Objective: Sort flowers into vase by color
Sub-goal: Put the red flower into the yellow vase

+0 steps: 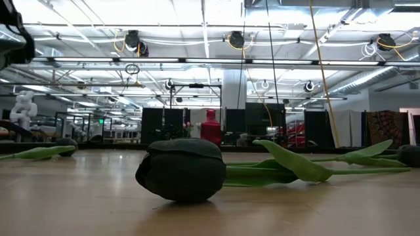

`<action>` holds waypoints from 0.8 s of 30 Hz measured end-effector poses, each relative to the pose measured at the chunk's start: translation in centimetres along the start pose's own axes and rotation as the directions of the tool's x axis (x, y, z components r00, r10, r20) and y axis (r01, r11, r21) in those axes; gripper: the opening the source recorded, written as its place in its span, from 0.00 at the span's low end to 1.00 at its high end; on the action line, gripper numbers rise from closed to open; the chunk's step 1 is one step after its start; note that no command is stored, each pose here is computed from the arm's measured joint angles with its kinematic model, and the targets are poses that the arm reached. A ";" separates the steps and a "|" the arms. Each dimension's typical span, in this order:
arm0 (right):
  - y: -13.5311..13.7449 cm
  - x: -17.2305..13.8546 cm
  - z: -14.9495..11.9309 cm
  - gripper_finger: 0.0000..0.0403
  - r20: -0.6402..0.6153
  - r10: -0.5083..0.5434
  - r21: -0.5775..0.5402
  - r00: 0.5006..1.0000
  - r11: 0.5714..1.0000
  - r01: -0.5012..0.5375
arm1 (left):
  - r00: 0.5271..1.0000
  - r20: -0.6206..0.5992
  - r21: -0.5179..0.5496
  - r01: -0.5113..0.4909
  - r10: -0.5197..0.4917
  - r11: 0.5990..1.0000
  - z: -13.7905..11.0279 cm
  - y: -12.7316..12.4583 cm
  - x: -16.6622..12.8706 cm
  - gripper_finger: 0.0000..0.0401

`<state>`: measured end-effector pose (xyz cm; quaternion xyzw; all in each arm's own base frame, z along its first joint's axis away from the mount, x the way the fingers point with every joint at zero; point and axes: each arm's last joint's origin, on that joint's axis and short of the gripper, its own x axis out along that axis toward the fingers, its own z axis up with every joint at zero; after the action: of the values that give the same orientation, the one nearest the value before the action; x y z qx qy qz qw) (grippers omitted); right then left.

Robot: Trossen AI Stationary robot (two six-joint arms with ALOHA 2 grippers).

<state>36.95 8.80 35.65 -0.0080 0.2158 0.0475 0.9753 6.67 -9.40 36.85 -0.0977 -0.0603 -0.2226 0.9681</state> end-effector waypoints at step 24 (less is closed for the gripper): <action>0.0 0.3 -0.8 0.56 -0.067 -0.006 0.006 0.998 1.000 0.006 | 1.000 0.022 -0.001 -0.018 0.018 1.000 1.9 -6.2 2.5 0.02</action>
<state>36.92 8.81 34.82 -0.0073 0.2484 0.0437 0.9676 6.05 -15.53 40.14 -0.1012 -0.0699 -0.2126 0.9694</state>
